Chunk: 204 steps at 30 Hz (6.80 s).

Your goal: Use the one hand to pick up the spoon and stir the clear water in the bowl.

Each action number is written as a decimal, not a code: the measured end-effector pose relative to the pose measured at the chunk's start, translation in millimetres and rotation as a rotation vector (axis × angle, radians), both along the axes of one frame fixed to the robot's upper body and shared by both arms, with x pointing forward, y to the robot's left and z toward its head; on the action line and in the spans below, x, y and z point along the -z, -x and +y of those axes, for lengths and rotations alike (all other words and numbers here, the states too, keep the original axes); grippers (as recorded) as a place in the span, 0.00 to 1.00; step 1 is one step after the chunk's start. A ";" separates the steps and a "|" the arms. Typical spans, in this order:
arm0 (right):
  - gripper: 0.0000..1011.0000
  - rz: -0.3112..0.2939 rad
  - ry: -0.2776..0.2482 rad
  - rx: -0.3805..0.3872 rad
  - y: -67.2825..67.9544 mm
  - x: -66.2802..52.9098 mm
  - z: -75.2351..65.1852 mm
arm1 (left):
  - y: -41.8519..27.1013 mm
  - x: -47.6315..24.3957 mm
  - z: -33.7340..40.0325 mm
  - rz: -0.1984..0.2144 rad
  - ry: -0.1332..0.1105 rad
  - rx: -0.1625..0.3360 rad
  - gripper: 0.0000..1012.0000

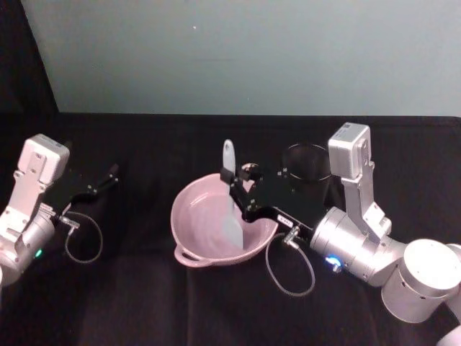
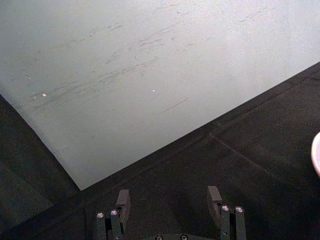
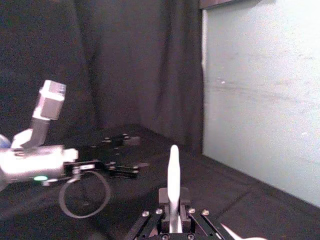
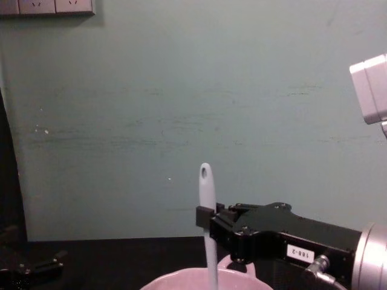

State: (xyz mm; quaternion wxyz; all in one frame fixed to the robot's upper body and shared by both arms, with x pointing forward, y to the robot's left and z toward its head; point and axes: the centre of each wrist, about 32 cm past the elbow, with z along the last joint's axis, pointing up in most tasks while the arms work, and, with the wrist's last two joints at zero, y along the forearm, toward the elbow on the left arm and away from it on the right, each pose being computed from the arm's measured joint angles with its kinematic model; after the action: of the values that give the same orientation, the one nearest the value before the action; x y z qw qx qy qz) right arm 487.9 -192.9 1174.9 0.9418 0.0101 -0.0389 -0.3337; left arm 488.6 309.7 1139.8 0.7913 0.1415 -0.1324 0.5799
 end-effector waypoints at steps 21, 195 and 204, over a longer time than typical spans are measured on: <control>0.12 0.033 -0.088 0.024 -12.7 14.6 41.3 | 0.0 0.0 0.0 0.000 0.000 0.000 1.00; 0.12 0.212 -0.373 0.643 -26.7 -31.6 -40.0 | 0.0 0.0 0.0 0.000 0.000 0.000 1.00; 0.12 0.257 -0.374 0.638 -26.3 -23.3 -41.8 | 0.0 0.0 0.0 0.000 0.000 0.000 1.00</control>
State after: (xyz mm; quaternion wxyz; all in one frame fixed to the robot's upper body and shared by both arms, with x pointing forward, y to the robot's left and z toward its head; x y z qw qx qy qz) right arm 514.3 -234.7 1198.2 0.7699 0.1273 0.1396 -0.6095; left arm 488.6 309.6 1139.8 0.7913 0.1415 -0.1324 0.5799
